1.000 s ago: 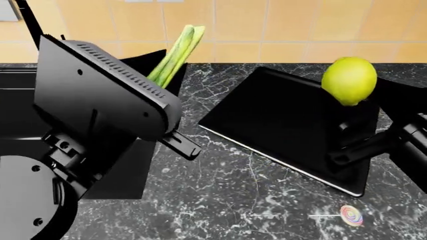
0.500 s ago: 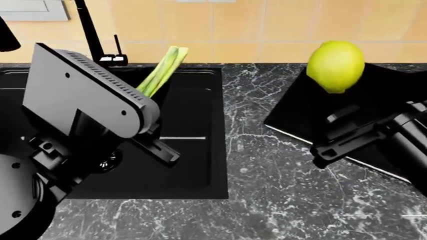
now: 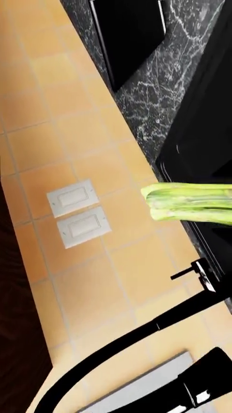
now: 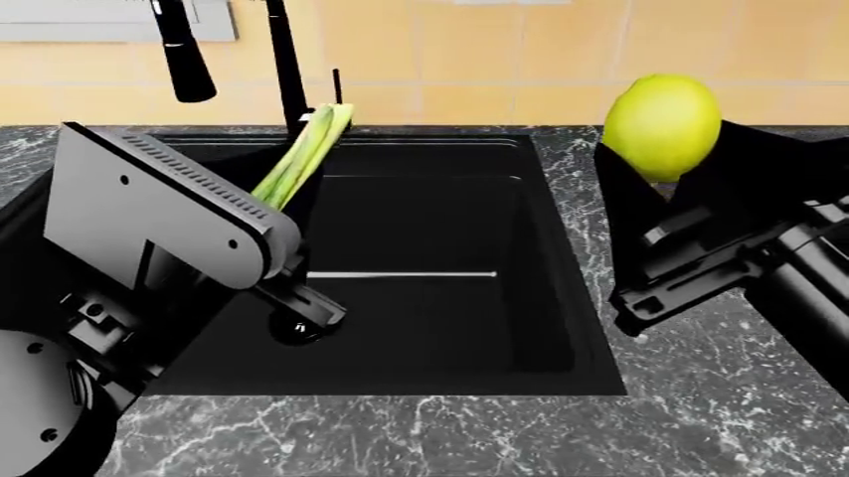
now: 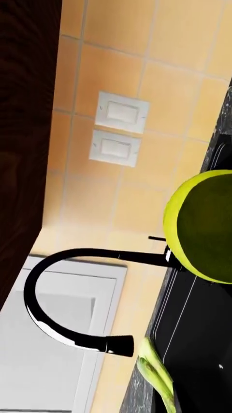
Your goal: Pick up the fruits and vegetables and place them in the sink. Turn on the sink faucet to wash them. Then turn the sink off and put them in the tray.
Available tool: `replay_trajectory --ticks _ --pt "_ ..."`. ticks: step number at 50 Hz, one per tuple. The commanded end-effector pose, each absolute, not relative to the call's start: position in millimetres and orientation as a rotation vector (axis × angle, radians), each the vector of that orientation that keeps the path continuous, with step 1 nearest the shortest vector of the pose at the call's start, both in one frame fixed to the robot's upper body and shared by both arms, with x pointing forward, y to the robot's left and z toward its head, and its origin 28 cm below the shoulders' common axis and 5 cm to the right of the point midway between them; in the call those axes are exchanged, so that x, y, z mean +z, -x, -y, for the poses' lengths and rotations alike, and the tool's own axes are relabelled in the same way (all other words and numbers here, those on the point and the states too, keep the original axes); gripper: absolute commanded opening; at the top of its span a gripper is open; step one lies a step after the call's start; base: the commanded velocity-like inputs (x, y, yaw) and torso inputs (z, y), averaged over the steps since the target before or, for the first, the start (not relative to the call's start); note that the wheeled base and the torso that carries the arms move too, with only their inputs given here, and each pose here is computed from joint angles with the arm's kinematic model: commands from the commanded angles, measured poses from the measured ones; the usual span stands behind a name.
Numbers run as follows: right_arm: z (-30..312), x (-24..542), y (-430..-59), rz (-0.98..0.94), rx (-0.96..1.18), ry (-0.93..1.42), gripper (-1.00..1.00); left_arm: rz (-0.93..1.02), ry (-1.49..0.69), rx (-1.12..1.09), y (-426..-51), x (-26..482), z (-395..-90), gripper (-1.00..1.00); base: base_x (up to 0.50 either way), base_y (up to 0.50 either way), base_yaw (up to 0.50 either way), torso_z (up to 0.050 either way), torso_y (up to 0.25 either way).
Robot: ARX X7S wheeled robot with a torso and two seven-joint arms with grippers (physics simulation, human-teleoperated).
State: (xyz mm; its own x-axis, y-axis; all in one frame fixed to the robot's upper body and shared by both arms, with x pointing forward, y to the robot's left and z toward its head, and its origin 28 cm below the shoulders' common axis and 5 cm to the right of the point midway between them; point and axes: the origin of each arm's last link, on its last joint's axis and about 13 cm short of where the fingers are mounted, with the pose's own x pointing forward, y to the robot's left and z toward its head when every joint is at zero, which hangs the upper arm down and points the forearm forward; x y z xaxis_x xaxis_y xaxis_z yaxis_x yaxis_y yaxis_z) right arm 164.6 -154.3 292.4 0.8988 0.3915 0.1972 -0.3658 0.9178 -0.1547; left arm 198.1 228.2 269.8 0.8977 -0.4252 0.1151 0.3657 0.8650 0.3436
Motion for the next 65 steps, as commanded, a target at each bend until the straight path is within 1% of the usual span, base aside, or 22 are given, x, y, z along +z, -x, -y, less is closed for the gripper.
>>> replay_trajectory --ticks 1,17,20,25,32,45,54,59,65 --pt "152.4 293.6 -164.9 0.238 0.395 0.124 -1.0 0.165 -0.343 -0.444 -195.0 264.0 -231.9 -1.0 0.0 0.5 0.0 0.0 0.0" --pt "152.6 296.9 -164.3 0.237 0.387 0.121 -1.0 0.134 -0.356 -0.478 -189.9 258.3 -233.9 -1.0 -0.18 0.5 0.0 0.0 0.0" --pt "151.8 296.6 -164.9 0.236 0.387 0.12 -1.0 0.146 -0.358 -0.446 -193.3 258.6 -236.0 -1.0 -0.18 0.49 0.0 0.005 0.0" --pt "152.3 295.8 -165.1 0.233 0.386 0.118 -1.0 0.16 -0.357 -0.364 -201.1 259.8 -241.0 -1.0 0.01 0.26 0.0 0.05 0.0" --pt "153.8 293.9 -165.9 0.23 0.382 0.111 -1.0 0.177 -0.352 -0.342 -203.7 264.5 -240.3 -1.0 0.3 0.14 0.0 0.05 0.0" --pt "156.4 290.4 -165.5 0.217 0.373 0.106 -1.0 0.19 -0.356 -0.33 -203.0 269.3 -240.9 -1.0 0.48 0.14 0.0 0.05 0.0" --pt "160.6 290.2 -167.0 0.195 0.339 0.098 -1.0 0.193 -0.361 -0.339 -202.4 272.5 -238.5 -1.0 0.26 0.01 0.44 0.05 0.0" --pt "165.5 288.2 -169.6 0.167 0.307 0.085 -1.0 0.191 -0.361 -0.366 -202.2 279.7 -234.0 -1.0 0.0 0.0 0.0 0.0 0.0" --pt "161.9 290.3 -173.1 0.142 0.325 0.117 -1.0 0.174 -0.383 -0.374 -208.0 288.3 -230.7 -1.0 0.07 0.0 0.0 0.0 0.0"
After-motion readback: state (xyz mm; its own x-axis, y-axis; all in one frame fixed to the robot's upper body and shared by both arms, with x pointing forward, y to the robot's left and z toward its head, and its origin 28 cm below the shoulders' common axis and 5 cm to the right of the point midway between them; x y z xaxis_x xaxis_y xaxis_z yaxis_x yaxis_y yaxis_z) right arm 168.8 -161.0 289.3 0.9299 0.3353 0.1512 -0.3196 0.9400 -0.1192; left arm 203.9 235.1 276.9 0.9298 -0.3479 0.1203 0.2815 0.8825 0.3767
